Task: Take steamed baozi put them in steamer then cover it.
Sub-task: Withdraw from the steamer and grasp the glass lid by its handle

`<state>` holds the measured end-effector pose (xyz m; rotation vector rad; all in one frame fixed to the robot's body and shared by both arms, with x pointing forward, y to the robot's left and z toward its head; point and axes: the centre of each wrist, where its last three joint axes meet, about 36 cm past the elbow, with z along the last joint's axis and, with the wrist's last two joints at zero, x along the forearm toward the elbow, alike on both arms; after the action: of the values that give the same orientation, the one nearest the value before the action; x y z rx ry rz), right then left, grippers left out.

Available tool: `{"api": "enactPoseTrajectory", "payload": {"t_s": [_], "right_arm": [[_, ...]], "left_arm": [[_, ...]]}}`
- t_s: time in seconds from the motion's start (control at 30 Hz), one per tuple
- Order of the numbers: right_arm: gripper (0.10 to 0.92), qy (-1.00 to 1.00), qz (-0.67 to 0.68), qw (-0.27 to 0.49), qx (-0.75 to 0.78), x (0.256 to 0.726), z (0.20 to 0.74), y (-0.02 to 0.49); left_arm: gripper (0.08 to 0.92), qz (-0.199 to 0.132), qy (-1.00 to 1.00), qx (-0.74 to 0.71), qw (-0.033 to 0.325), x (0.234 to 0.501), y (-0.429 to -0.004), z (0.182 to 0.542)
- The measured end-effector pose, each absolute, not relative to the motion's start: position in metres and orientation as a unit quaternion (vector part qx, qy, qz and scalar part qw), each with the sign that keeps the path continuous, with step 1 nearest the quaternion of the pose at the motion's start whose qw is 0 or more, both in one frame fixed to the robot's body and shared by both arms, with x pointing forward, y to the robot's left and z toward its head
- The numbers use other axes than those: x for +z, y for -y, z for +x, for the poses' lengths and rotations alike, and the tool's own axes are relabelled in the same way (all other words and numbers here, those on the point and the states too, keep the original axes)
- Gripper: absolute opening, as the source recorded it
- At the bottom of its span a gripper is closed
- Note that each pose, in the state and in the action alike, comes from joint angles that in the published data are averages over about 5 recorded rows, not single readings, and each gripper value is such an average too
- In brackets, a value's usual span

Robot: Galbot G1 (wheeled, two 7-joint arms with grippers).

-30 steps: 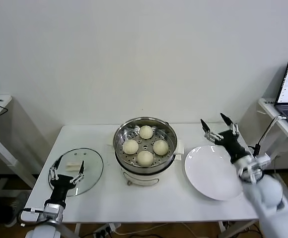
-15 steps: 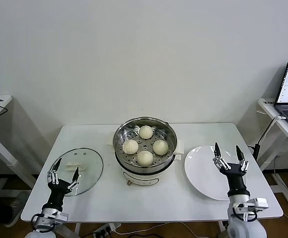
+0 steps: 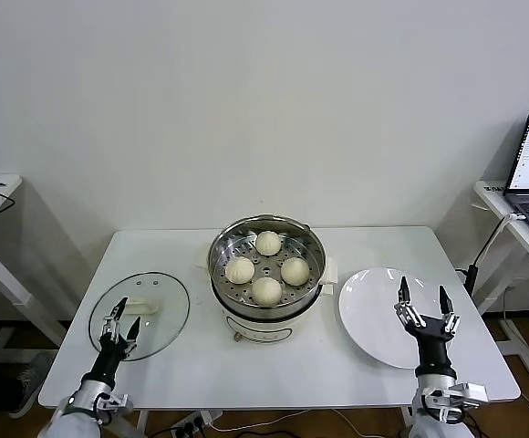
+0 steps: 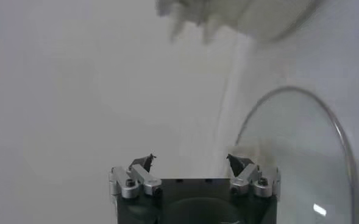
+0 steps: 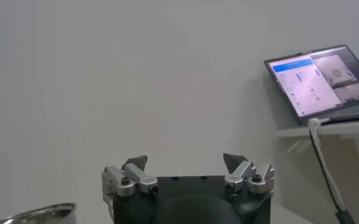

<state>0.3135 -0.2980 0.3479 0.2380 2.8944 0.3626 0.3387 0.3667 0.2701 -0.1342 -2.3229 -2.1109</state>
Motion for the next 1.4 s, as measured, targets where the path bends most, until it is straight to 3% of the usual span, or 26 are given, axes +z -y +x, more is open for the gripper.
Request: {"api": "enactPoseTrajectory", "payload": {"t_s": [0.8, 0.93, 1.4], "right_arm": [[0.823, -0.985, 0.095, 0.096, 0.111, 0.333, 0.305, 0.299], [0.823, -0.985, 0.095, 0.094, 0.109, 0.33, 0.305, 0.298], [0.823, -0.986, 0.092, 0.088, 0.106, 0.319, 0.308, 0.296]], "left_arm": [[0.81, -0.027, 0.697, -0.716, 0.005, 0.25, -0.374, 0.411], [0.726, -0.027, 0.696, -0.718, 0.009, 0.246, -0.373, 0.415], [0.302, -0.026, 0.692, -0.722, 0.017, 0.24, -0.373, 0.416]]}}
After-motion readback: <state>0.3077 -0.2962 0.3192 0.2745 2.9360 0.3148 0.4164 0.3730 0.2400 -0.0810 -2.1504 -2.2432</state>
